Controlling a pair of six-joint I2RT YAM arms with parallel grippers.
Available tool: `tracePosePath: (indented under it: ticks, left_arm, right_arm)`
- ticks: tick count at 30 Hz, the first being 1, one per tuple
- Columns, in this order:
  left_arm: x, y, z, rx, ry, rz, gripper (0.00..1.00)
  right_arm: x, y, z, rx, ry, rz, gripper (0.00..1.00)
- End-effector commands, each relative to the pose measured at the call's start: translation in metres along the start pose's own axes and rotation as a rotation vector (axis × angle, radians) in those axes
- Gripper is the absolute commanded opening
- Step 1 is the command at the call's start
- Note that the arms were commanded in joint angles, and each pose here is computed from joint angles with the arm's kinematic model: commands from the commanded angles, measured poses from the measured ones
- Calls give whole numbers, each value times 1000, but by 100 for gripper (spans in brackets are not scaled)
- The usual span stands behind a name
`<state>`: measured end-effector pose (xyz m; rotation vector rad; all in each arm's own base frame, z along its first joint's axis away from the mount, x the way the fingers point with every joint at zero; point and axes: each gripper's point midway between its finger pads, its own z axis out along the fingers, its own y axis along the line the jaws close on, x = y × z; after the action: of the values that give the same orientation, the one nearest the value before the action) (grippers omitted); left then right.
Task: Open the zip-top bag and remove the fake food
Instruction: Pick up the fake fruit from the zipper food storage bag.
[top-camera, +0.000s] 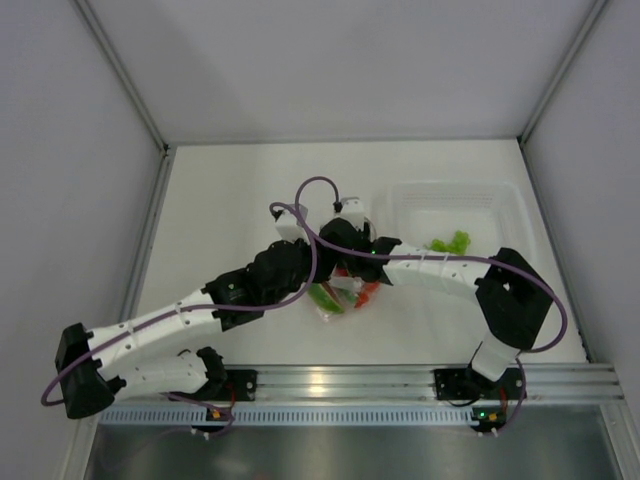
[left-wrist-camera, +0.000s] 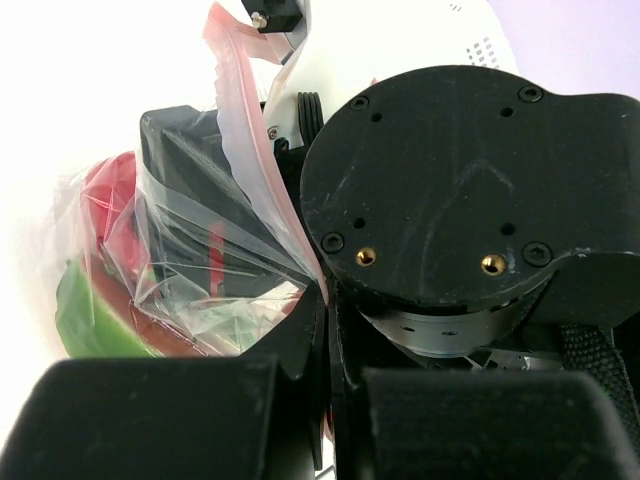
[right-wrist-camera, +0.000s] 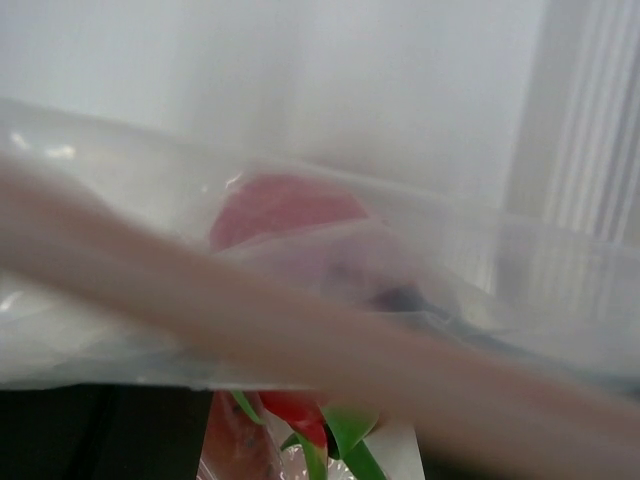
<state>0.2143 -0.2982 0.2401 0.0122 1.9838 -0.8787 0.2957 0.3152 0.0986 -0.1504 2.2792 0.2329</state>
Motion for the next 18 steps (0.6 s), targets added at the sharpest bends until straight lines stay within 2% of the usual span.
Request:
tracePosePath:
  ticks: [1, 11, 18]
  left_arm:
    - [-37, -95, -35, 367, -23, -117, 0]
    - [-52, -86, -40, 289, -54, -126, 0]
    - [-55, -79, -36, 242, -67, -124, 0]
  right_arm:
    - [34, -6, 7, 25, 94, -62, 67]
    - [14, -5, -19, -63, 59, -16, 68]
    - [17, -2, -26, -134, 76, 7, 67]
